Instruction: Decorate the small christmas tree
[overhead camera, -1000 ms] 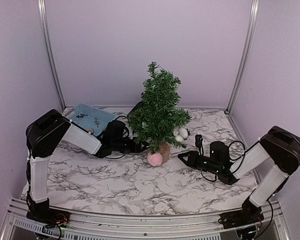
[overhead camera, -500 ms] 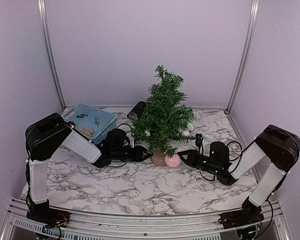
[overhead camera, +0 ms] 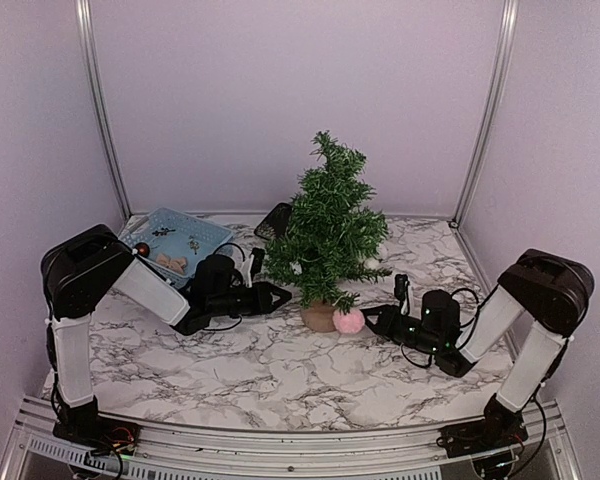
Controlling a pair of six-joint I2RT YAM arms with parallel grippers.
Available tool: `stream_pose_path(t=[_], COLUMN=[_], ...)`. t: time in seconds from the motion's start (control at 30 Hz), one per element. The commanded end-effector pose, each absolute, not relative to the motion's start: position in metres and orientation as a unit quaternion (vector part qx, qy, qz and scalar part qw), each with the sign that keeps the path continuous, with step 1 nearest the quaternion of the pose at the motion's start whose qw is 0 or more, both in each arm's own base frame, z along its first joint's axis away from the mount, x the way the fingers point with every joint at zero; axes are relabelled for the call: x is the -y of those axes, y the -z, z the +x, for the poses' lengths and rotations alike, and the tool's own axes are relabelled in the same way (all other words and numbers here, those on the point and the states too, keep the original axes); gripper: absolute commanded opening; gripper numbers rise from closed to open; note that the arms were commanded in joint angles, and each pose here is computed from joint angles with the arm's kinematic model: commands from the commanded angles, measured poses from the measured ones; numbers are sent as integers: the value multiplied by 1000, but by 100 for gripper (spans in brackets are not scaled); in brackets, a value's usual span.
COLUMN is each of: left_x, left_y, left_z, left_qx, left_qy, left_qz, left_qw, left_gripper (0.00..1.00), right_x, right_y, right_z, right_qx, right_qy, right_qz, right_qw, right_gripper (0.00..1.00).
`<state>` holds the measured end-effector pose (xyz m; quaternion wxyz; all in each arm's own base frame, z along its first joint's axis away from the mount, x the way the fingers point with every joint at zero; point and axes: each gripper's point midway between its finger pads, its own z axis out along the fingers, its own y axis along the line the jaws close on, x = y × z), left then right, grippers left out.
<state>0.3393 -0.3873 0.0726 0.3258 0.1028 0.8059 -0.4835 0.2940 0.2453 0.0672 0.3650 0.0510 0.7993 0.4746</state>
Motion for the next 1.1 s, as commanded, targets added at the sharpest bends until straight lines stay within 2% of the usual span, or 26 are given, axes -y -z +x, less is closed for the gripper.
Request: stream_pose_path(t=[0.0,0.27,1.07], left_x=[400,416,416], left_y=[-88,-75,-59], left_z=[361,371,327], left_qx=[-784,-782,-790], left_qy=[500,512,510], left_qz=[105,112,146], left_qw=[353,337,306], left_gripper=[20,19,16], right_x=[-247,-255,-290], right_y=[-70,-66,-62], right_z=[292,293,326], right_qx=[-786,-777,-766], right_qy=[-497,-513,-538], right_qz=[58,57,19], right_qw=[364,359,352], right_gripper=[14,13,12])
